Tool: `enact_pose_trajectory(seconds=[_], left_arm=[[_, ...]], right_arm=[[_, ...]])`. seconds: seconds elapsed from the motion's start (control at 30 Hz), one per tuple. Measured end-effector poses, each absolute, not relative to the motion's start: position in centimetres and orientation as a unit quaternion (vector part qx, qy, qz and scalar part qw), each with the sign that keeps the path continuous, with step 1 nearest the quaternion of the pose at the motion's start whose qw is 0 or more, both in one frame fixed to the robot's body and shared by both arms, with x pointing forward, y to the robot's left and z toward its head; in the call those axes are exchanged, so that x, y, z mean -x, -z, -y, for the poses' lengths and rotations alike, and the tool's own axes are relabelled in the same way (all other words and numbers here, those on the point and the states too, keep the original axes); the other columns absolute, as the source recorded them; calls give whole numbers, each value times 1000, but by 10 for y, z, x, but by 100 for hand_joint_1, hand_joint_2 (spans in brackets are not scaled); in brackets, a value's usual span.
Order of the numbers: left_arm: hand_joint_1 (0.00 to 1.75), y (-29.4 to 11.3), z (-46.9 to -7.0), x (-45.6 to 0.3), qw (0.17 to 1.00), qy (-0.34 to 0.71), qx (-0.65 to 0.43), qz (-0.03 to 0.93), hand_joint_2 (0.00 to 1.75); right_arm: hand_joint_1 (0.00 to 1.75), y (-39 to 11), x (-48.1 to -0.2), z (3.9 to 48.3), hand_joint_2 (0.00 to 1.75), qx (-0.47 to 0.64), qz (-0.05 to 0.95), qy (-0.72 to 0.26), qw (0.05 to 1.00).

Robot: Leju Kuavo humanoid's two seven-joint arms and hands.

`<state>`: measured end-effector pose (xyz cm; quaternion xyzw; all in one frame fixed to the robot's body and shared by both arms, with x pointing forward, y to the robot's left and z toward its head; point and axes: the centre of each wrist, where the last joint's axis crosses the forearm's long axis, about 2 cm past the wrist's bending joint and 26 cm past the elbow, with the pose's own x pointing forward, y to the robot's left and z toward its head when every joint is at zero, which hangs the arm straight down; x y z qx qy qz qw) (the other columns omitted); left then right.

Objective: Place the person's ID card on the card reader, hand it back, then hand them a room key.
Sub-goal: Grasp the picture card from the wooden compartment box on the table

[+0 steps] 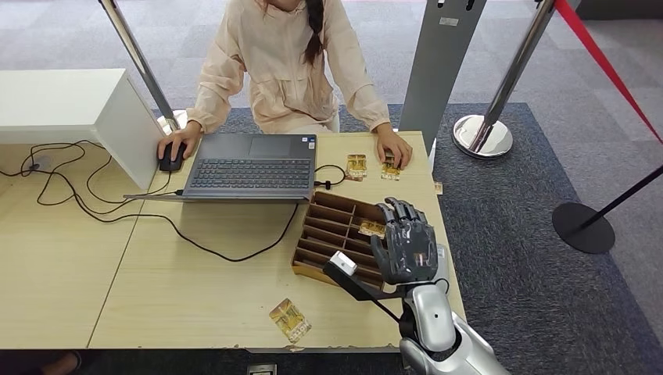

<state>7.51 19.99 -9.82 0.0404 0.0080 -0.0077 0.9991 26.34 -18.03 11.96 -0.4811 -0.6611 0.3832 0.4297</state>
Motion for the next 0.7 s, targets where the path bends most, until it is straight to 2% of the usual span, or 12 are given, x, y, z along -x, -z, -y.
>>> enact_pose_trajectory(seconds=[0.37, 0.5, 0.7], left_arm=[[0, 98, -201, -75, 999, 6, -41, -7, 175], [0, 99, -201, -75, 999, 6, -41, -7, 0], [0, 99, -201, -75, 999, 6, -40, -6, 0]], right_arm=[[67, -115, -266, 181, 175, 483, 653, -390, 433], [66, -115, -269, 181, 175, 484, 651, -394, 432], [64, -117, -275, 178, 175, 485, 649, -396, 432]])
